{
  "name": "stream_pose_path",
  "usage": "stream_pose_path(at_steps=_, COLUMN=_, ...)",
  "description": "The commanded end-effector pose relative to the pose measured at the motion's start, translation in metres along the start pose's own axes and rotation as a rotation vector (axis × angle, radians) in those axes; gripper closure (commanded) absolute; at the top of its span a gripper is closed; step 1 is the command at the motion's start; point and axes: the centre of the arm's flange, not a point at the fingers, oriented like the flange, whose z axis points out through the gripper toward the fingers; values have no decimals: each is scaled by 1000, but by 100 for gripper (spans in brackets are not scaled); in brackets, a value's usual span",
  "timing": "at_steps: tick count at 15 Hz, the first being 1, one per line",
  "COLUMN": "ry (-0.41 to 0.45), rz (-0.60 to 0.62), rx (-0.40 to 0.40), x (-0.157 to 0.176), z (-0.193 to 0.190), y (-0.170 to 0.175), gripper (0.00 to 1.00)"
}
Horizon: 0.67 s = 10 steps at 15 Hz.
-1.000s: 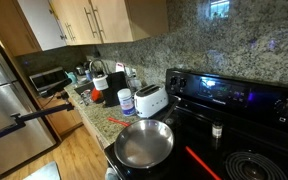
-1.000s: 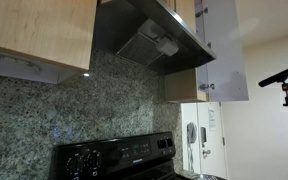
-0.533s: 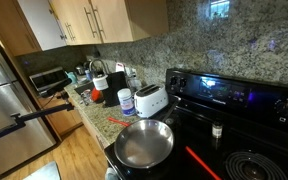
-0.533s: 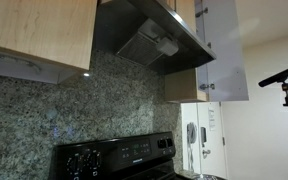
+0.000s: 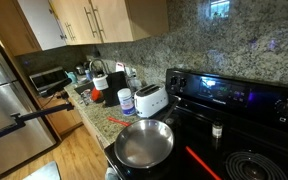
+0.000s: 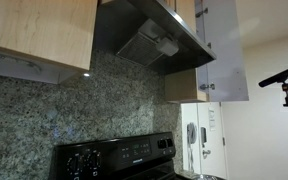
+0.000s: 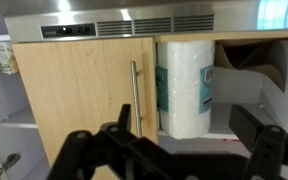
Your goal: Put the paper towel roll on the stove
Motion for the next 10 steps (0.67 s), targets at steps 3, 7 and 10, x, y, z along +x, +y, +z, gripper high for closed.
stream_pose_path(at_steps=3, ry=235, rz=-13, rx=24, x=24, z=36, y=0, gripper=0)
stream_pose_path(at_steps=7, ry=309, rz=-81, rx=-15, x=42, z=52, y=21, gripper=0)
stream_pose_path(at_steps=10, ry=377, rz=-116, rx=-157, x=70, z=58, y=36, gripper=0)
